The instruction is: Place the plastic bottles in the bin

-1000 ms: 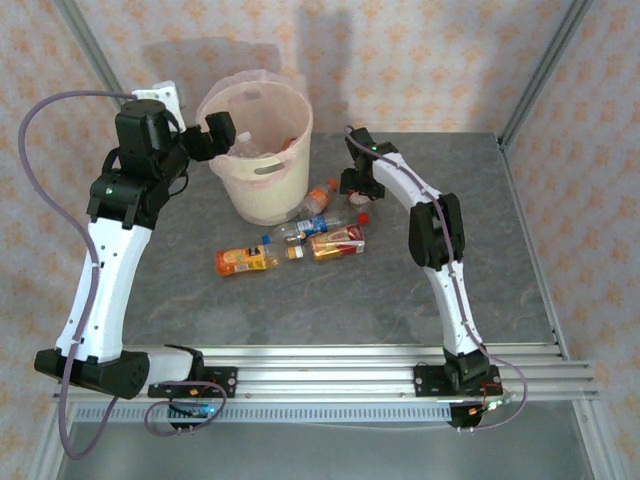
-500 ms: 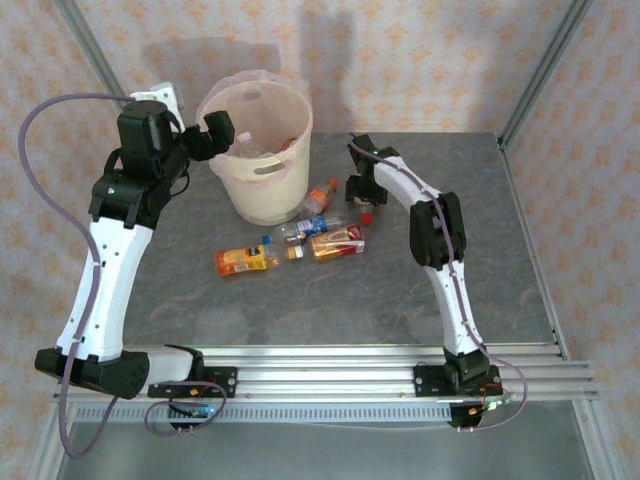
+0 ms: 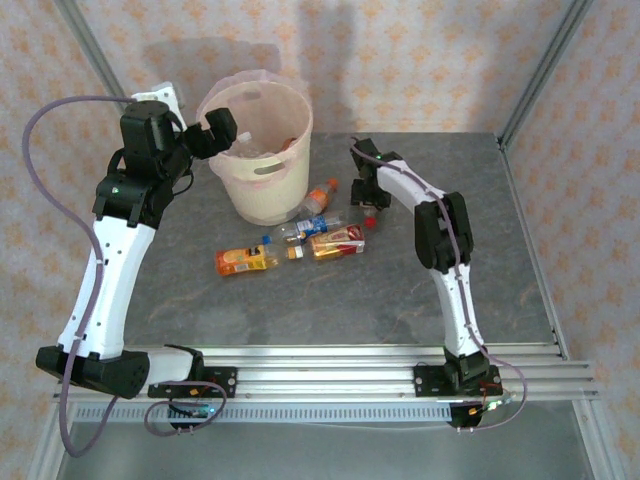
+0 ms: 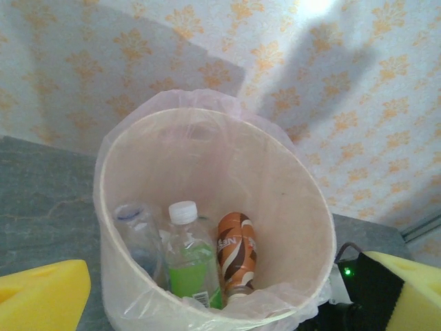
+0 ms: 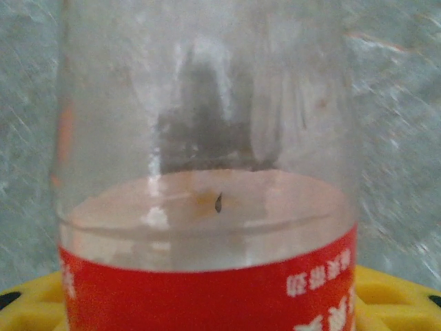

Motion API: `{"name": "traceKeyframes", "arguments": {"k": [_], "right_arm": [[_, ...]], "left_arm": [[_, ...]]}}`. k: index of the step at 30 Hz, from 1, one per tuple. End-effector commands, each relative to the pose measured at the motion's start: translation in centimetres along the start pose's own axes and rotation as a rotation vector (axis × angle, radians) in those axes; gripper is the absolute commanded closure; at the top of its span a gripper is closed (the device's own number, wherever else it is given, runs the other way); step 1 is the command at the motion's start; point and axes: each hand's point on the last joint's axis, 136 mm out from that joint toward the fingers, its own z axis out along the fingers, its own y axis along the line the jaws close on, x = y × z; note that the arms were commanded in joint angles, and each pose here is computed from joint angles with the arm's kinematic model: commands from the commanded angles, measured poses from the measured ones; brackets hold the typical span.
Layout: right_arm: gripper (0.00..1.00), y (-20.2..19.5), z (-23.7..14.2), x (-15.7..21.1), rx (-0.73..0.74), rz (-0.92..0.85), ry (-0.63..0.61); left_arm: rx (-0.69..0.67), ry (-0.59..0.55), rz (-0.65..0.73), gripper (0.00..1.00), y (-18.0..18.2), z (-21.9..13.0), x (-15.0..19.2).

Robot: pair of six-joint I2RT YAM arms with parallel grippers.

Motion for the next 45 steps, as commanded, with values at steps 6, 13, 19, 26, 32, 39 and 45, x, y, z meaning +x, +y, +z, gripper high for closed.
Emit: {"name": "traceKeyframes", "arguments": {"k": [6, 13, 19, 26, 32, 39, 45], "right_arm": [[0.52, -1.6, -11.1, -2.6, -0.052, 0.039, -0.254], [0.53, 0.1, -18.7, -1.5, -0.259, 0.033, -0.403], [0.53, 3.0, -24.9, 0.5, -0.45, -0.032, -0.513], [0.52, 6.6, -30.4, 3.1, -0.683, -0.126, -0.617], [0.51, 9.0, -33.4, 4.4, -0.877, -0.166, -0.638], [0.51, 11.0, -35.3, 5.0, -1.015, -0.187, -0.637], [0.51, 12.1, -36.3, 5.6, -1.086, -0.2, -0.632]], "left_arm": [[0.127, 0.001, -0.053, 0.0, -2.2, 0.9, -0.1], [0.234, 0.062, -0.043, 0.0, -5.8, 2.0, 1.6], [0.356, 0.167, 0.005, 0.0, -10.8, 2.9, 5.1], [0.572, 0.265, -0.059, 0.0, -16.2, 3.4, 7.8], [0.677, 0.29, -0.045, 0.0, -18.6, 2.7, 8.3], [0.74, 0.307, -0.055, 0.0, -20.0, 2.6, 8.6], [0.74, 0.323, -0.087, 0.0, -20.3, 3.4, 8.8]]}}
